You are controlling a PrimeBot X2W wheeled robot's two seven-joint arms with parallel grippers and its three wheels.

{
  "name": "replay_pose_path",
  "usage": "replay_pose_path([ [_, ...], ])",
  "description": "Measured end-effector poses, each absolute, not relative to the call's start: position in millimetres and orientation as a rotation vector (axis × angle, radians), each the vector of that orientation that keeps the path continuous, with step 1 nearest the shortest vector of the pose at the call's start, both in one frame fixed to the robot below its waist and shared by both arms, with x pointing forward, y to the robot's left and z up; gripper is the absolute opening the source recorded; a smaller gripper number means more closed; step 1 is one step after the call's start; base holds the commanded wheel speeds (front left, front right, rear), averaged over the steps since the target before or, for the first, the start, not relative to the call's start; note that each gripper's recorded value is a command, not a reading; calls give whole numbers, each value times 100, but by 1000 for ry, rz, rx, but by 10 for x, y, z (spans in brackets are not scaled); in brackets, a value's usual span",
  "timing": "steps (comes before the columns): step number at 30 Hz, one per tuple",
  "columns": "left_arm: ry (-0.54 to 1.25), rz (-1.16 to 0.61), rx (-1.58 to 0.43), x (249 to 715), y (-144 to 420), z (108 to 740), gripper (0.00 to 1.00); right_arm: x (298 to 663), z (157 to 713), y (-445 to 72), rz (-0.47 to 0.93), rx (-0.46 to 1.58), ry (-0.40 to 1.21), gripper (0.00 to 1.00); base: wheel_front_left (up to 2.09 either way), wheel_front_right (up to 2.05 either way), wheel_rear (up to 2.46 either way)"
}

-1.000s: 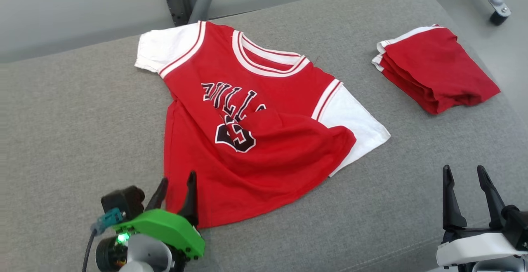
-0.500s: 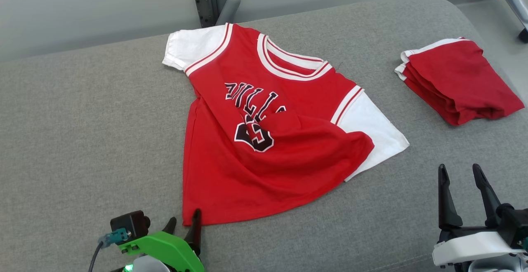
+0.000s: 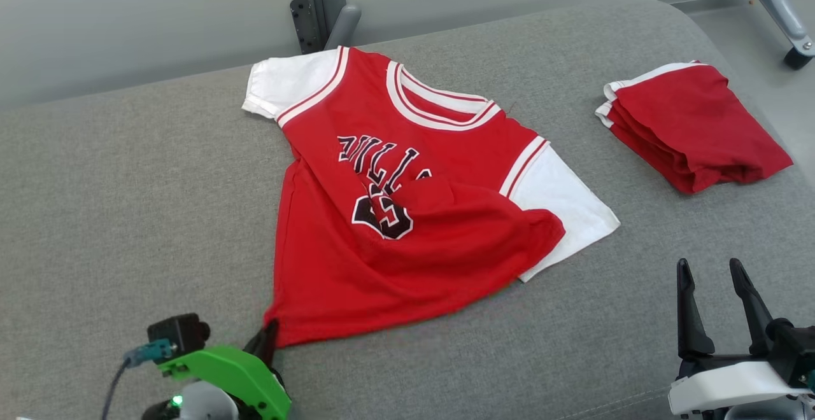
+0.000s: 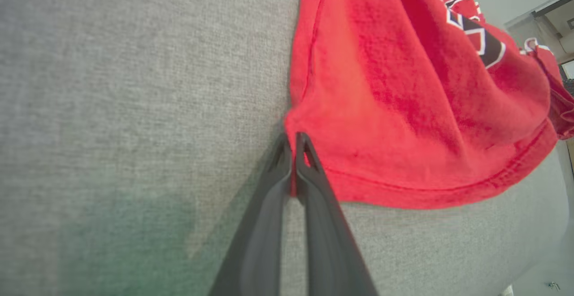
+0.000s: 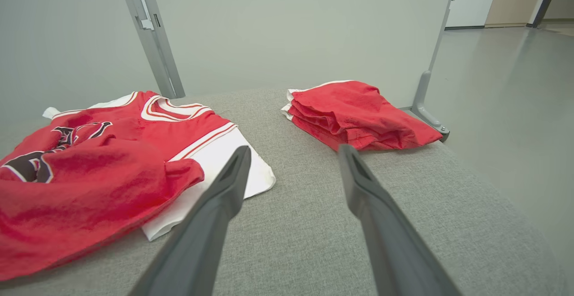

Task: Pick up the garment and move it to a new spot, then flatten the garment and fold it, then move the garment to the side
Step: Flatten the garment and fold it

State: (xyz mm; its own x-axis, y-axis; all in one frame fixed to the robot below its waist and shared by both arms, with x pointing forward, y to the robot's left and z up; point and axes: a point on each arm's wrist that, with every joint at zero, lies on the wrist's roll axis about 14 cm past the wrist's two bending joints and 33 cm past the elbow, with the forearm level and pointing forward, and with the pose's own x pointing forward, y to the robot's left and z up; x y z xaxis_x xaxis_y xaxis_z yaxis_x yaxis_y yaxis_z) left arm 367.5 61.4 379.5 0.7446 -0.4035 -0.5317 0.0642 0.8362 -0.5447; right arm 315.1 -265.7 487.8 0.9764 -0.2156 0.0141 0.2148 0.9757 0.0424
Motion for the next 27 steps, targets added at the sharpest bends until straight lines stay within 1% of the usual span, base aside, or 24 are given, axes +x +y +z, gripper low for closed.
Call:
replay_pose_path([
  [2, 666, -273, -503, 3754, 743, 3890, 0, 3135, 4877, -2670, -221, 40, -18, 100, 0, 0, 0],
  [4, 680, -283, -448, 3801, 910, 3933, 0, 3134, 4853, -2667, -220, 41, -10, 100, 0, 0, 0],
  [8, 715, -260, -287, 4023, 1460, 4069, 0, 3187, 4801, -2614, -204, 44, 7, 100, 0, 0, 0],
  [12, 812, -255, -200, 4204, 1804, 4198, 0, 3307, 4815, -2597, -194, 42, 1, 100, 0, 0, 0],
  [15, 871, -212, -126, 4385, 2136, 4302, 0, 3399, 4810, -2575, -184, 41, 1, 100, 0, 0, 0],
  [18, 880, -137, -80, 4631, 2413, 4424, 0, 3466, 4762, -2560, -179, 40, 15, 100, 0, 0, 0],
  [23, 892, -68, -56, 4948, 2590, 4459, 0, 3514, 4677, -2585, -188, 42, 41, 100, 0, 0, 0],
  [27, 822, -23, 33, 5231, 2655, 4513, 0, 3478, 4627, -2652, -211, 35, 60, 100, 0, 0, 0],
])
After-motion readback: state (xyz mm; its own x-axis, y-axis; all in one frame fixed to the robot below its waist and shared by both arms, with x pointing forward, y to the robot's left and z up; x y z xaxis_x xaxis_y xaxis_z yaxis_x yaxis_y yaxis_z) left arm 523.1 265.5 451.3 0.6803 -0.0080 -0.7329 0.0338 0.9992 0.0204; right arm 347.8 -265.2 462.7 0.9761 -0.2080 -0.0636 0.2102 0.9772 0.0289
